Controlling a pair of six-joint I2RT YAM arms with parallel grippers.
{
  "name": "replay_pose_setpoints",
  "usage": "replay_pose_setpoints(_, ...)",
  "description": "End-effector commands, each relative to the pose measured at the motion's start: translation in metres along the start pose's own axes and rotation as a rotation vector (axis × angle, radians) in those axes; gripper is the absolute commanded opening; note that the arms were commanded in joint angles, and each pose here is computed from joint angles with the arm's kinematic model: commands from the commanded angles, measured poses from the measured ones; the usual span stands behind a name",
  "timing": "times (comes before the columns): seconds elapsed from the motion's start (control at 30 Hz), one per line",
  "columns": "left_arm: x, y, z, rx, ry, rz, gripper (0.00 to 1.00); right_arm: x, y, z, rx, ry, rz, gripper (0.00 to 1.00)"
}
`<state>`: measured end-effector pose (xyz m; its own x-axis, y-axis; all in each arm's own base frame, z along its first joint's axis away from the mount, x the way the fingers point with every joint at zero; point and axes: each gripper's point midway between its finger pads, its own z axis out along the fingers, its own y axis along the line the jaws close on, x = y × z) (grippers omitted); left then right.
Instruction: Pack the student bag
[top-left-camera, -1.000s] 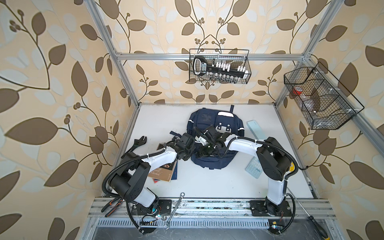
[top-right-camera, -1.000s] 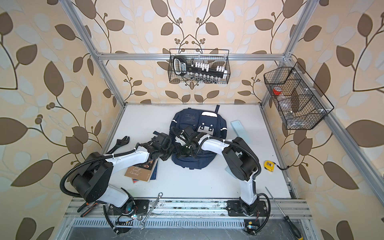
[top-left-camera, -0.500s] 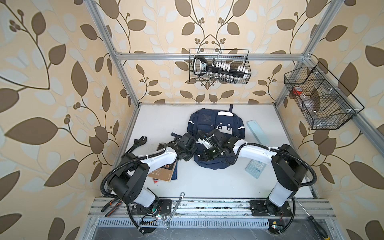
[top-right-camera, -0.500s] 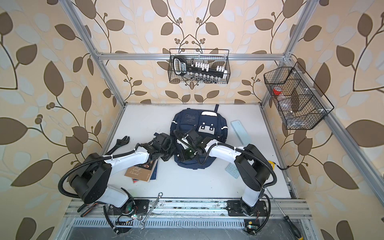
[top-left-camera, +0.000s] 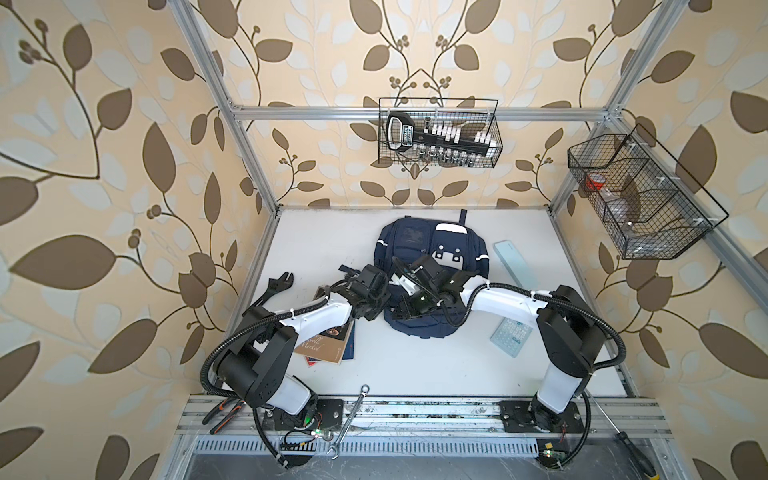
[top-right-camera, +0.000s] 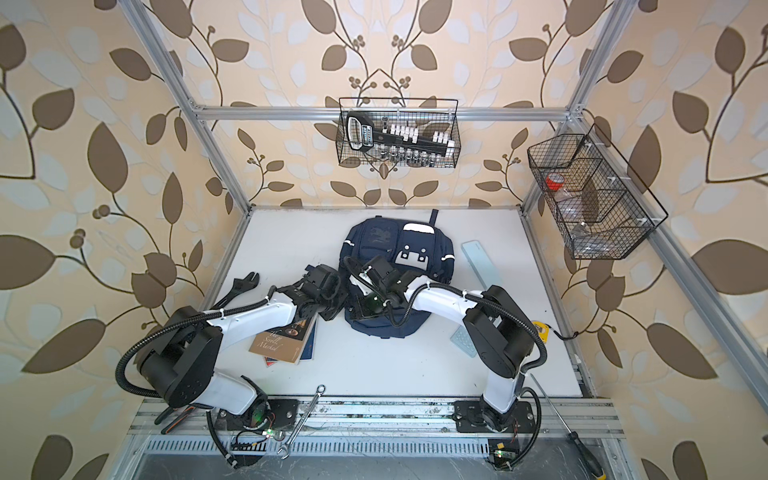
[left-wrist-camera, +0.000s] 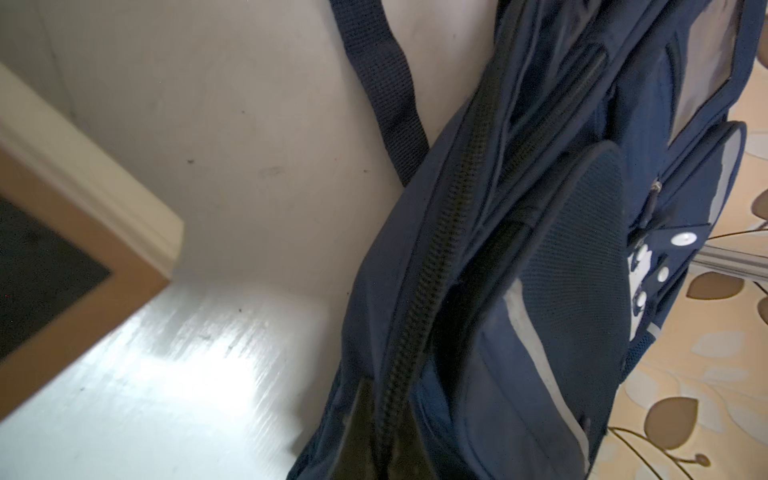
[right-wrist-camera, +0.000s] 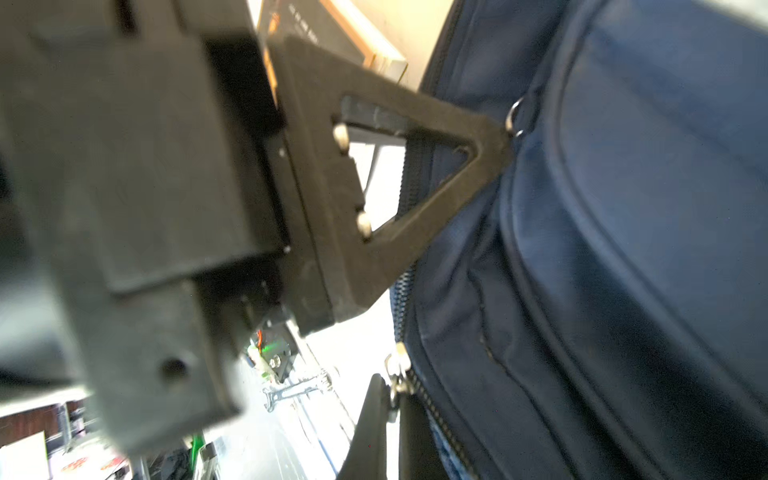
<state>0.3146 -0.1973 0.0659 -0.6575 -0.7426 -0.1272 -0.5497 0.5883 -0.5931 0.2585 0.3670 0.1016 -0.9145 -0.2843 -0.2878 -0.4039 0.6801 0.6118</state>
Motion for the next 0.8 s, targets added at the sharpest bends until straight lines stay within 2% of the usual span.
replay_pose_setpoints(0.0,-0.006,-0.015,-0.008,0.072,-0.039,0.013,0.00,-0.004,0.012,-0.014,-0.028,-0.016,-0.042,0.00)
replay_pose_setpoints(0.1,-0.002,-0.025,-0.009,0.111,-0.016,0.009,0.00,0.006,0.025,-0.004,-0.063,0.008,-0.058,0.00)
replay_pose_setpoints(0.2,0.002,-0.027,-0.012,0.088,-0.030,0.043,0.00,-0.004,0.040,0.002,-0.125,-0.007,-0.069,0.00)
replay_pose_setpoints(0.37,-0.009,-0.038,-0.039,0.147,-0.094,0.087,0.00,-0.009,0.048,0.012,-0.236,0.036,-0.097,0.02)
replay_pose_setpoints(0.43,-0.006,-0.043,-0.036,0.155,-0.073,0.116,0.00,-0.010,0.045,0.014,-0.250,0.042,-0.102,0.07)
replay_pose_setpoints(0.47,-0.002,-0.044,-0.034,0.147,-0.052,0.133,0.00,-0.010,0.040,0.015,-0.229,0.042,-0.099,0.12)
replay_pose_setpoints(0.57,-0.003,-0.046,-0.031,0.098,-0.020,0.179,0.02,-0.012,0.023,0.007,-0.142,0.009,-0.076,0.38)
replay_pose_setpoints(0.6,-0.006,-0.045,-0.033,0.076,-0.019,0.190,0.21,-0.011,0.017,0.003,-0.096,-0.015,-0.070,0.44)
replay_pose_setpoints(0.63,-0.008,-0.044,-0.036,0.059,-0.024,0.205,0.44,-0.009,0.015,-0.002,-0.061,-0.031,-0.066,0.55)
replay_pose_setpoints(0.67,-0.013,-0.040,-0.042,0.026,-0.037,0.218,0.63,-0.006,0.013,-0.008,-0.032,-0.049,-0.062,0.63)
replay_pose_setpoints(0.7,-0.021,-0.034,-0.052,-0.016,-0.064,0.230,0.75,-0.001,0.012,-0.012,-0.003,-0.067,-0.058,0.65)
replay_pose_setpoints(0.77,-0.037,-0.016,-0.074,-0.110,-0.134,0.251,0.87,0.008,0.012,-0.019,0.066,-0.097,-0.061,0.68)
